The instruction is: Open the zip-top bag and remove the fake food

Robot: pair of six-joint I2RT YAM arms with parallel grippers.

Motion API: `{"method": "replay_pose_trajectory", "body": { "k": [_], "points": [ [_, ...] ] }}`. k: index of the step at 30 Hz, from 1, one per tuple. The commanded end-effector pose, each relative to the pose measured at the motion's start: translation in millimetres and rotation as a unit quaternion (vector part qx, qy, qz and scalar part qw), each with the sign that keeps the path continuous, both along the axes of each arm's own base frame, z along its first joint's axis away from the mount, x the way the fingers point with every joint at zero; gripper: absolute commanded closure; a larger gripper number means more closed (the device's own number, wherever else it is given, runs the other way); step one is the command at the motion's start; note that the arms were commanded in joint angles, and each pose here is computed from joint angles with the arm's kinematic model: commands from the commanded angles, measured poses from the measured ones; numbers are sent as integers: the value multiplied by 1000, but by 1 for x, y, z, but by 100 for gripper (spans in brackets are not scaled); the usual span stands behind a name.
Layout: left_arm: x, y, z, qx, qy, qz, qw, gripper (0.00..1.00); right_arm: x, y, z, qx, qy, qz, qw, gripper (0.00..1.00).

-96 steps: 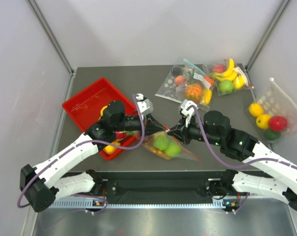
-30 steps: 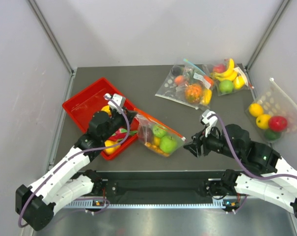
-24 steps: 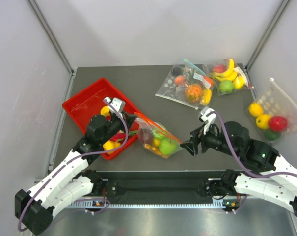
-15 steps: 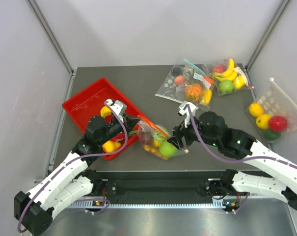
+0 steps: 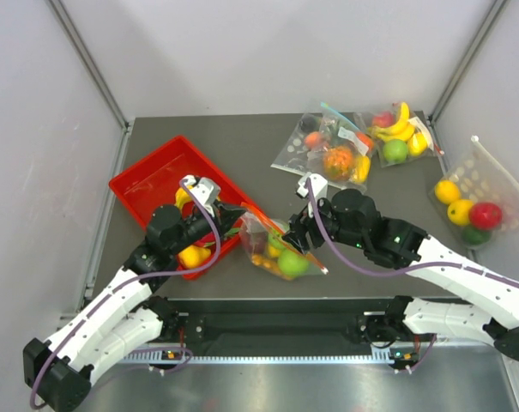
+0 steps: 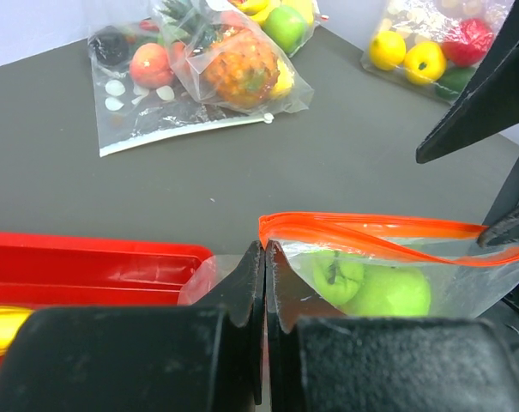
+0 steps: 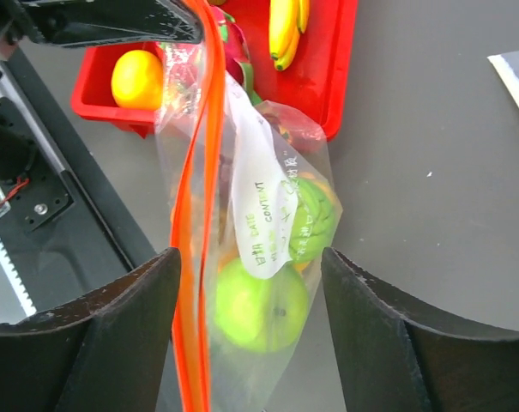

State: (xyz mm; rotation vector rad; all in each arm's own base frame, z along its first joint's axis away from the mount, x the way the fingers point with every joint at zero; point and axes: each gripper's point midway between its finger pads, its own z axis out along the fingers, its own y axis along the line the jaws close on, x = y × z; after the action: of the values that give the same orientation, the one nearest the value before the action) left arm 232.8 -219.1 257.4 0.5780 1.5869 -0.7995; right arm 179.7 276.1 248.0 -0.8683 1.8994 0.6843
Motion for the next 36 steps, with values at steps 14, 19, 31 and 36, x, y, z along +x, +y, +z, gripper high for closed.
{"method": "replay_pose_trajectory", "body": {
  "k": [14, 19, 31, 36],
  "points": [
    [-5, -6, 22, -22, -38, -23, 999, 100, 8, 14, 2, 6, -16, 7, 1000, 64],
    [-6, -11, 24, -27, -38, -36, 998, 100, -2, 28, -9, 11, 10, 46, 999, 95],
    [-1, -41, 34, -35, -31, -88, 995, 81, 28, -58, 11, -17, -32, -132, 991, 100],
    [-7, -69, 49, -36, -43, -116, 992, 54, 35, -99, 21, -10, -38, -205, 978, 100]
  ]
}}
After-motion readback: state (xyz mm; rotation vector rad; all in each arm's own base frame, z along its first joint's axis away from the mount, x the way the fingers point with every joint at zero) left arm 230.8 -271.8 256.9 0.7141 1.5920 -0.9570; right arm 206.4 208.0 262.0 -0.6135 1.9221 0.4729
